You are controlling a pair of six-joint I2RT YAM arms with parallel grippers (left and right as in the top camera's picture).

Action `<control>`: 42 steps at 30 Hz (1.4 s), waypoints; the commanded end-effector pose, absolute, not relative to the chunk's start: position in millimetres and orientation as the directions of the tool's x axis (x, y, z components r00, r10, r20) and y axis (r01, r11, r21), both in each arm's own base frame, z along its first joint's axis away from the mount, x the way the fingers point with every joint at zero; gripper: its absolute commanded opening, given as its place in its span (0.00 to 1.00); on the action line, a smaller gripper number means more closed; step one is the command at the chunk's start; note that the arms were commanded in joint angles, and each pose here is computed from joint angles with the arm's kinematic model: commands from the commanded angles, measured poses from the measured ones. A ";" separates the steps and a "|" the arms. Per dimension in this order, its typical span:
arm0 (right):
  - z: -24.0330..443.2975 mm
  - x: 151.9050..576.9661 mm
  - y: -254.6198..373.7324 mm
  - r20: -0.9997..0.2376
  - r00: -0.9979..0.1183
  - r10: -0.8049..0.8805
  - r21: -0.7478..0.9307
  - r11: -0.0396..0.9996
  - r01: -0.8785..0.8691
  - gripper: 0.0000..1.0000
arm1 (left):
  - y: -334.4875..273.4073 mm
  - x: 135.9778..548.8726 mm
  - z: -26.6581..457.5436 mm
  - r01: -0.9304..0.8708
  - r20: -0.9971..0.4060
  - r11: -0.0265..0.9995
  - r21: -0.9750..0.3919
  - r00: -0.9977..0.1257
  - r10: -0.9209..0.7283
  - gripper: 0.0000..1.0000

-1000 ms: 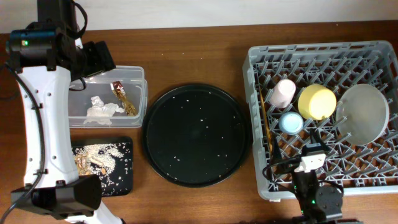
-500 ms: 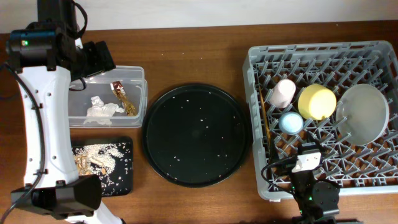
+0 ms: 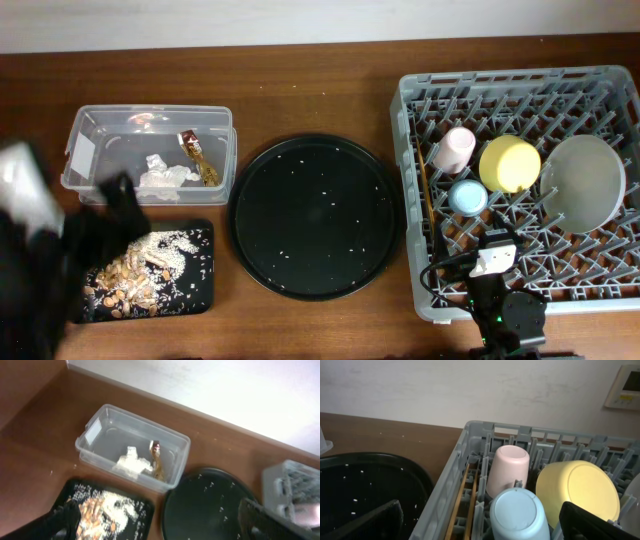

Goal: Sort waste into correct bins and load items into the dishwasher rack

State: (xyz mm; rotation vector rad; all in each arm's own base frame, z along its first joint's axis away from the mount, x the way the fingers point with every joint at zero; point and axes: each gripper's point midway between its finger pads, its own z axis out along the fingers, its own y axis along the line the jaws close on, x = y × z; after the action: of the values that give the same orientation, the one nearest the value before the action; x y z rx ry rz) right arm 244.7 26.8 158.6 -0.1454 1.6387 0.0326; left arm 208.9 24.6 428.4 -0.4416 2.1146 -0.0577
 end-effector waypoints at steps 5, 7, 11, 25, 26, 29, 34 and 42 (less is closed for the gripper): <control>156.0 244.1 30.6 -0.995 -0.068 -0.071 -0.062 0.989 -0.132 0.98 | 16.5 197.7 312.0 -0.191 -0.891 0.915 -0.355 -0.226 -0.393 1.00; 156.0 244.1 30.6 -0.995 -0.068 -0.071 -0.062 0.989 -0.132 0.98 | 12.8 217.3 301.7 -0.119 -0.914 0.918 -0.377 -0.114 -0.390 1.00; 156.0 244.1 30.6 -0.995 -0.068 -0.071 -0.062 0.989 -0.132 0.98 | 3.8 249.1 269.9 0.023 -0.920 0.923 -0.383 0.085 -0.384 1.00; 156.0 244.1 30.6 -0.995 -0.068 -0.071 -0.062 0.989 -0.132 0.98 | 4.9 245.4 157.3 -0.052 -0.976 0.978 -0.200 -0.071 -0.204 1.00; 156.0 244.1 30.6 -0.995 -0.068 -0.071 -0.062 0.989 -0.132 0.98 | 3.4 245.5 157.4 -0.045 -0.976 0.979 -0.201 -0.072 -0.204 1.00; 156.0 244.1 30.6 -0.995 -0.068 -0.071 -0.062 0.989 -0.132 0.98 | -1.6 245.5 157.4 -0.024 -0.976 0.979 -0.201 -0.076 -0.203 1.00; 156.0 244.1 30.6 -0.995 -0.068 -0.071 -0.062 0.989 -0.132 0.98 | -1.6 245.5 157.4 -0.024 -0.976 0.979 -0.201 -0.076 -0.203 1.00; 156.0 244.1 30.6 -0.995 -0.068 -0.071 -0.062 0.989 -0.132 0.98 | -1.6 245.5 157.3 -0.024 -0.976 0.979 -0.201 -0.076 -0.203 1.00</control>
State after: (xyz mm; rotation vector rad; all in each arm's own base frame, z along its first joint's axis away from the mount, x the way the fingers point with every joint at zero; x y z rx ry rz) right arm 244.6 27.5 158.4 -0.1484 1.6380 0.0357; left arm 245.8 -2.6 157.2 -0.1861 1.6486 -0.1694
